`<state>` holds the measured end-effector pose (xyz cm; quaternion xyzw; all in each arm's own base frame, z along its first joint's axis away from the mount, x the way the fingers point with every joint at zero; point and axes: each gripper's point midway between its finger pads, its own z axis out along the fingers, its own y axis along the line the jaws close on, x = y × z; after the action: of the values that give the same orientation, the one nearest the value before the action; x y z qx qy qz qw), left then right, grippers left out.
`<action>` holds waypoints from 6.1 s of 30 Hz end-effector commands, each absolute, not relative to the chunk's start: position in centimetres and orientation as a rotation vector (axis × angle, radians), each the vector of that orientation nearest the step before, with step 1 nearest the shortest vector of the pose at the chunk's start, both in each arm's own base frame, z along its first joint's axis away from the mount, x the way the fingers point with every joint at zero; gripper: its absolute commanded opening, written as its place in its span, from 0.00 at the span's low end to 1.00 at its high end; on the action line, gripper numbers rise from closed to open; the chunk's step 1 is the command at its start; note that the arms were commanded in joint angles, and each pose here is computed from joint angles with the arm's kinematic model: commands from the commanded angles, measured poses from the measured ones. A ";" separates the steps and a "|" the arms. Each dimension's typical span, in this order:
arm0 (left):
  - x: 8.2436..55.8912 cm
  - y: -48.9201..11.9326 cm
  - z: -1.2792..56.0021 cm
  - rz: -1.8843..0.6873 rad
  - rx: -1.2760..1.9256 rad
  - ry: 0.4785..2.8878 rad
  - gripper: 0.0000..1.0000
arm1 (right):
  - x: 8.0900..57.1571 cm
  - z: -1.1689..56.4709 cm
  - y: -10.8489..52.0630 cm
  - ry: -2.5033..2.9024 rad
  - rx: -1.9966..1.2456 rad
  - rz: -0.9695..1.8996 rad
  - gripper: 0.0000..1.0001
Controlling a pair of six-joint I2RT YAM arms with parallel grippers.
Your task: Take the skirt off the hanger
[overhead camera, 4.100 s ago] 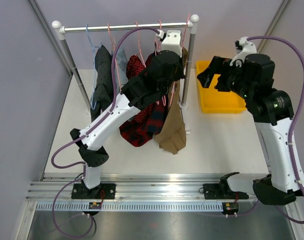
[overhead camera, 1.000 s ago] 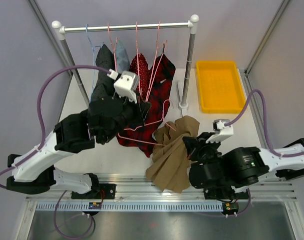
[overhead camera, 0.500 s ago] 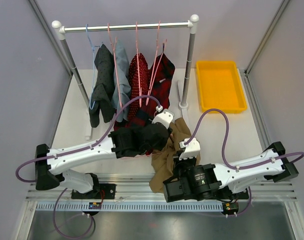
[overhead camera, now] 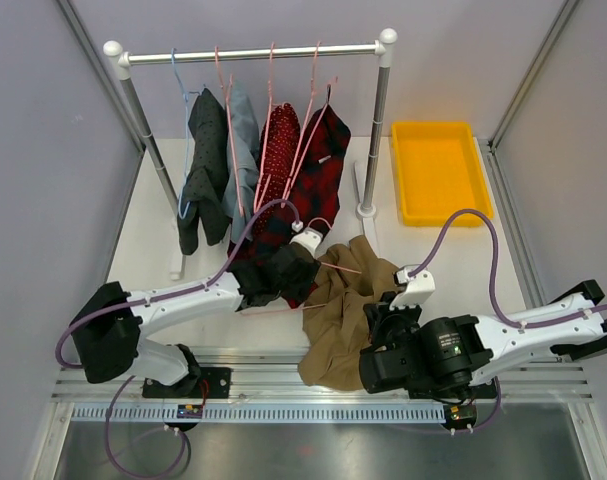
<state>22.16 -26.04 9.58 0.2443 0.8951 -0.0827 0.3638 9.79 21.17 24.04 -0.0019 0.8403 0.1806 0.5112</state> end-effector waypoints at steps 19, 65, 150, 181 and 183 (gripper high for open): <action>26.2 -31.6 5.4 -0.445 0.686 2.300 0.18 | 10.5 24.9 19.0 1.997 -0.096 0.249 0.00; 14.3 -31.0 29.2 -0.499 0.663 2.004 0.00 | 13.8 24.0 15.0 1.965 0.004 0.252 0.00; 4.7 -30.5 27.6 -0.272 0.577 2.080 0.00 | 16.7 18.2 17.3 2.099 0.131 0.065 0.00; 14.3 -26.7 45.5 -0.173 0.605 1.690 0.00 | 30.8 47.6 5.9 1.631 0.211 -0.164 0.00; 15.5 -26.8 46.8 -0.163 0.598 1.662 0.00 | 32.9 51.1 4.9 1.581 0.223 -0.200 0.00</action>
<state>13.41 -27.02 42.90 0.2624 0.7565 -0.0799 0.5937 30.80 6.80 42.20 0.1145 0.7725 -0.0753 0.6200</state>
